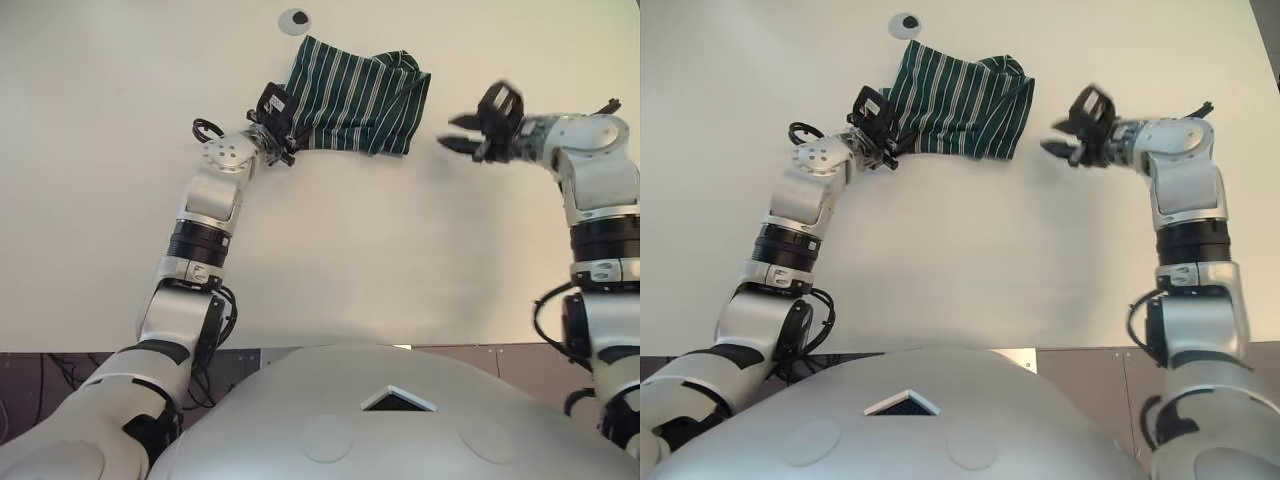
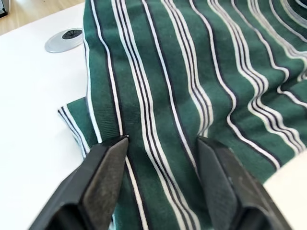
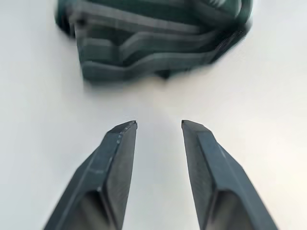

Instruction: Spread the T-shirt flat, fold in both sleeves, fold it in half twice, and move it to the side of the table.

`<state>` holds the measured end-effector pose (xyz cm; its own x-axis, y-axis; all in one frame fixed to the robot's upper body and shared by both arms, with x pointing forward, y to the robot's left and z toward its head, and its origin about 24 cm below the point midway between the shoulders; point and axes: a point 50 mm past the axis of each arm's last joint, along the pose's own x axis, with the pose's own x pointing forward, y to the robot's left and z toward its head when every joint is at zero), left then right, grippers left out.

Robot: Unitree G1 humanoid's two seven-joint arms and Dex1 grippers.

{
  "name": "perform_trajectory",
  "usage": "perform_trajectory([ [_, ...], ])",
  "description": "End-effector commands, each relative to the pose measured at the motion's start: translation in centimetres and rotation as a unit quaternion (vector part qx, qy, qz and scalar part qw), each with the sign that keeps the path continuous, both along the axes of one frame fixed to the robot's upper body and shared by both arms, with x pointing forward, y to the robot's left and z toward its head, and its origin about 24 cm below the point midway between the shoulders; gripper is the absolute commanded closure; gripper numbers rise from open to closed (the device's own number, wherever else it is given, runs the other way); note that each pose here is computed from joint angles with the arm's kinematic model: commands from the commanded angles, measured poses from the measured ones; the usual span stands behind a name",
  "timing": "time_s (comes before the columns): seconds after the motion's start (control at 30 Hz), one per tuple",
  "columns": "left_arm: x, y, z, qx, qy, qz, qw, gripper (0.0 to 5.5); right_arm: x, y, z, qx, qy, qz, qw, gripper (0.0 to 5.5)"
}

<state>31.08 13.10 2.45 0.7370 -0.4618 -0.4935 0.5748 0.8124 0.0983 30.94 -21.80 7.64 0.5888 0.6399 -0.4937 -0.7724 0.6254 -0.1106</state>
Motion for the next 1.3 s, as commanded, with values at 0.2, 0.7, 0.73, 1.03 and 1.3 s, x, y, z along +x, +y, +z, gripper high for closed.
perform_trajectory([
  [0.2, 0.7, -0.2, 4.0, -0.134, -0.132, 0.016, 0.982, 2.97, 1.0, 1.6, 1.0, 0.173, -0.081, -0.170, 0.967, 4.57],
  [0.7, 3.6, -3.5, 0.3, -0.053, -0.018, -0.041, 0.998, 1.79, 1.7, 3.0, -0.3, 0.245, -0.059, -0.226, 0.941, 4.63],
  [0.73, 3.4, -3.3, -0.5, -0.040, 0.001, -0.046, 0.998, 1.79, 1.7, 3.0, -0.4, 0.245, -0.056, -0.229, 0.941, 4.63],
  [1.03, 3.8, -7.7, -0.2, -0.057, 0.084, -0.116, 0.988, 1.79, 2.9, 4.0, 1.3, 0.230, -0.078, -0.208, 0.947, 4.63],
  [1.3, 6.4, -7.0, 6.2, -0.142, -0.128, -0.037, 0.981, 1.76, 2.9, 5.8, 2.4, 0.262, -0.076, -0.169, 0.947, 4.47],
])
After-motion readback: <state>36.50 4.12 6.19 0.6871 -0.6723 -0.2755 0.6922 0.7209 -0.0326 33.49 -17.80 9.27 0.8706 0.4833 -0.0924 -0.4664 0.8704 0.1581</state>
